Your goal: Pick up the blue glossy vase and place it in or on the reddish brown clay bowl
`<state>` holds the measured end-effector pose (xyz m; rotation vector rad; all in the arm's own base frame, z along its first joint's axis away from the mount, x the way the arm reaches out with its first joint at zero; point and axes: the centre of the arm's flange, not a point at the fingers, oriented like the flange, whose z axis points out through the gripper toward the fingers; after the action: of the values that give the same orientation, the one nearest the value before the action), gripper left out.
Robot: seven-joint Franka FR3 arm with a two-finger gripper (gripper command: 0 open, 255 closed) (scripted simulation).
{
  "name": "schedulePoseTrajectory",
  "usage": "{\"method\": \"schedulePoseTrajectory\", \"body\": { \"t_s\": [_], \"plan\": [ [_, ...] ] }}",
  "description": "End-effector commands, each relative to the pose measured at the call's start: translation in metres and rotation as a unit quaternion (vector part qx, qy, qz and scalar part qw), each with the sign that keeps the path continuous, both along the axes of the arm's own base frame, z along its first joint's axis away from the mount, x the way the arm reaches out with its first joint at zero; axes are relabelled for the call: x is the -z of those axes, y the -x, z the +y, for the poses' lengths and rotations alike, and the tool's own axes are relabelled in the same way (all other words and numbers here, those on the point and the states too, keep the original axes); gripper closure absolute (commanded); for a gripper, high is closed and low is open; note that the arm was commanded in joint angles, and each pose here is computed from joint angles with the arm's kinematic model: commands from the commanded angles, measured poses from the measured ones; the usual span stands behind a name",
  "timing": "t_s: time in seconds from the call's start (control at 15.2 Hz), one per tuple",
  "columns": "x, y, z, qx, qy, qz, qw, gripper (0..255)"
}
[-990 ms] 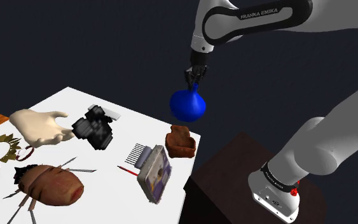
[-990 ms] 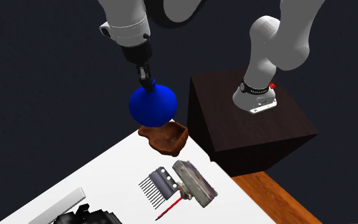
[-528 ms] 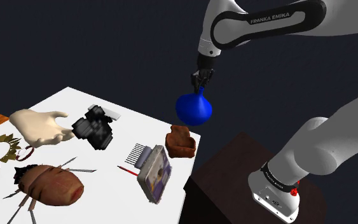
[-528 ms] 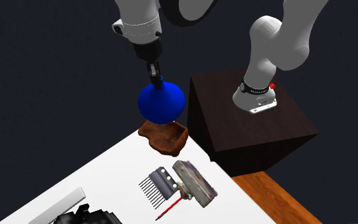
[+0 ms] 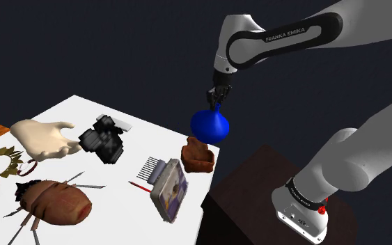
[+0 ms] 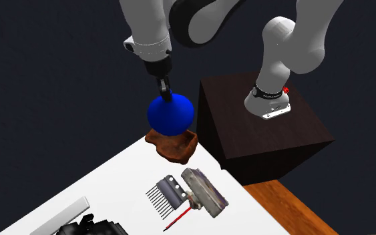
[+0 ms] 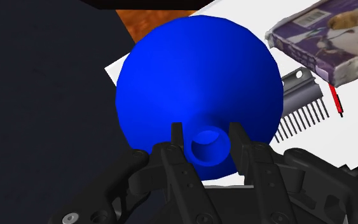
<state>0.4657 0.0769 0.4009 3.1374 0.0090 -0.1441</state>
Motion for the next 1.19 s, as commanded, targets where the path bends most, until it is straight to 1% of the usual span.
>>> {"method": "schedulePoseTrajectory", "body": {
  "t_s": [0.0, 0.99, 1.12],
  "plan": [
    [0.010, 0.000, 0.000, 0.000, 0.000, -0.001, 1.0000, 255],
    [0.089, 0.000, 0.000, 0.000, 0.000, -0.001, 1.0000, 255],
    [0.093, 0.000, 0.000, 0.000, 0.000, -0.001, 1.0000, 255]
  ]
}}
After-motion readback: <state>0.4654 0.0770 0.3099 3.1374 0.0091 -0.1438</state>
